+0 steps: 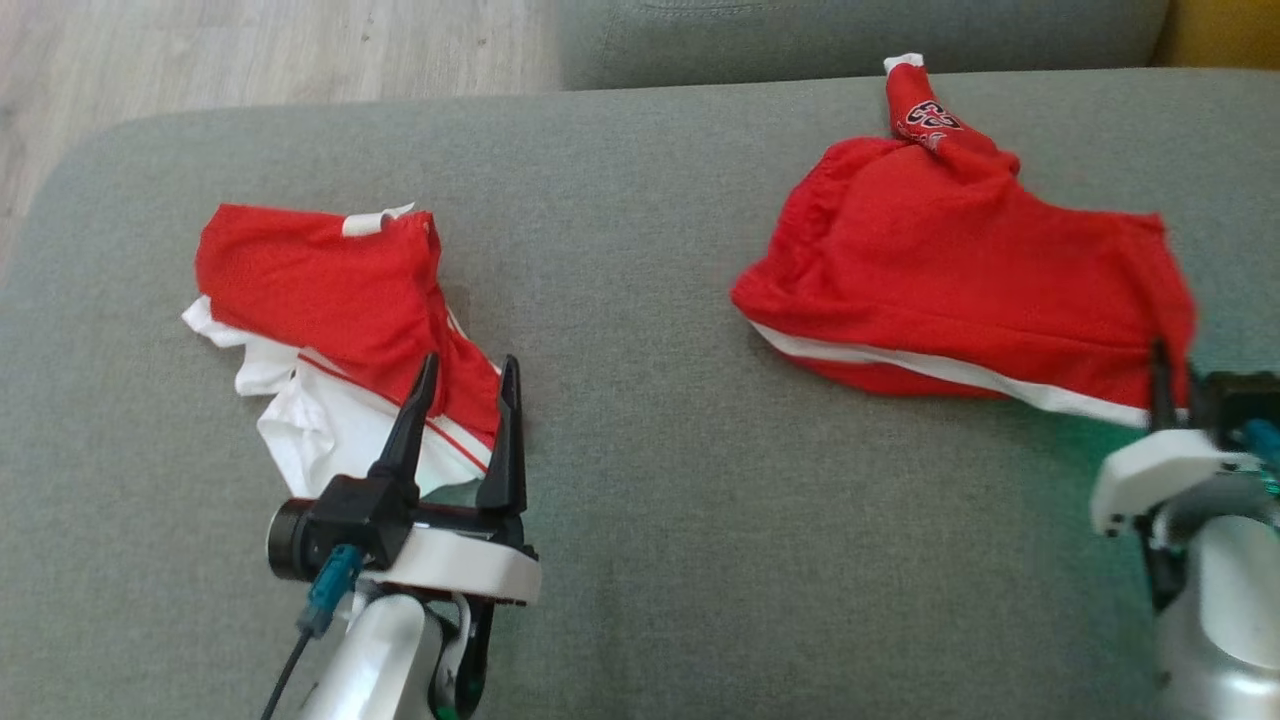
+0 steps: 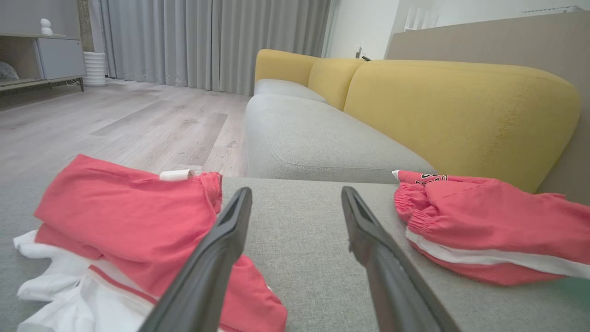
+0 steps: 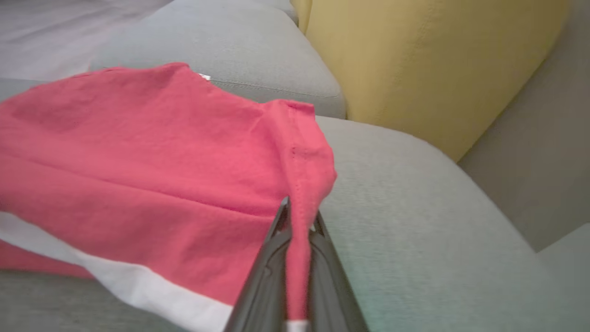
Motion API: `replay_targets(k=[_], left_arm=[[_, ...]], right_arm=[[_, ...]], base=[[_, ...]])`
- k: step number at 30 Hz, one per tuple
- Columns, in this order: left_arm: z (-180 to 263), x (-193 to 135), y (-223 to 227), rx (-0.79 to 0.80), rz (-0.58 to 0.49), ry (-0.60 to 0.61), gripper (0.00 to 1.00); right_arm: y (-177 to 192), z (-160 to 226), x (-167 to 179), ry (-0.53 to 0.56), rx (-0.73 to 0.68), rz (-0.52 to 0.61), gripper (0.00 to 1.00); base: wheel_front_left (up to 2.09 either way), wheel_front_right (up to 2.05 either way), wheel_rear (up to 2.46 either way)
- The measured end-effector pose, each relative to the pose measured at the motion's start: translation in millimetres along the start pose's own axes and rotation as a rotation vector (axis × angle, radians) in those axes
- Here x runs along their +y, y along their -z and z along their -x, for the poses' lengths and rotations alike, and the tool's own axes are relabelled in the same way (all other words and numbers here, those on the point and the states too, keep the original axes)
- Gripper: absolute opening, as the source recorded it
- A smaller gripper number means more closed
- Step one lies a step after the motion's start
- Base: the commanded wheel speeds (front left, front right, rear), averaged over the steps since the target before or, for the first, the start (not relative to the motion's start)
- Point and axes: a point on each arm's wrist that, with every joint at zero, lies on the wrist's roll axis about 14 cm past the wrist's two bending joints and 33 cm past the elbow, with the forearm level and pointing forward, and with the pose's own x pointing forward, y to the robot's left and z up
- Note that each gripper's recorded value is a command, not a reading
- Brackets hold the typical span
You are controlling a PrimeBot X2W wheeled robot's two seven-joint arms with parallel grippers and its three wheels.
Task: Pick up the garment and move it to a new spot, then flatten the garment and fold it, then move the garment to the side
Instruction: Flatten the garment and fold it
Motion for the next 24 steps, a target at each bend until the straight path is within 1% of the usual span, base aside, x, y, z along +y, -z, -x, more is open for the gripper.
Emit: replay_targets(k=[1,2,3,4,7,10,11,13,17,21,24], left_arm=[[0.0,0.0,0.0,0.0,0.0,0.0,1.0],[-0.2,-1.1,-0.7,-0.002,0.0,0.003,1.0],[-0.4,-2.0,-1.2,-0.003,0.0,0.006,1.0],[-0.6,-2.9,-1.7,-0.005,0.0,0.008,1.0],[-1.0,-4.3,-2.3,-0.006,0.005,0.011,1.0],[-1.3,-6.8,-2.2,-0.006,0.007,0.018,1.0],[-1.1,-7.6,-2.2,-0.006,0.007,0.021,1.0],[-0.4,-8.6,-3.1,-0.008,0.006,0.023,1.0],[1.2,-10.4,-6.1,-0.016,-0.002,0.029,1.0],[5.6,-11.5,-5.1,-0.013,-0.006,0.03,1.0],[8.9,-12.1,-3.5,-0.009,-0.004,0.032,1.0]], right_arm=[[0.0,0.0,0.0,0.0,0.0,0.0,0.0],[-1.2,2.0,-7.6,0.019,0.001,0.022,0.0],[-1.1,4.2,-14.6,0.038,0.006,0.043,0.44],[-1.8,6.1,-20.8,0.054,0.01,0.069,1.0],[-11.9,10.0,-30.3,0.078,-0.023,0.151,1.0],[-32.5,11.3,-24.5,0.068,-0.108,0.177,1.0],[-38.9,11.3,-17.8,0.049,-0.137,0.167,1.0],[-49.2,12.6,-1.0,0.002,-0.187,0.112,1.0],[-63.7,24.8,27.8,-0.084,-0.267,0.034,1.0],[-53.9,41.0,44.7,-0.136,-0.265,-0.052,1.0],[-39.0,50.3,45.6,-0.139,-0.233,-0.089,1.0]], base=[[0.0,0.0,0.0],[0.0,0.0,0.0],[0.0,0.0,0.0],[0.0,0.0,0.0],[0.0,0.0,0.0],[0.0,0.0,0.0],[0.0,0.0,0.0],[0.0,0.0,0.0],[0.0,0.0,0.0],[0.0,0.0,0.0],[0.0,0.0,0.0]])
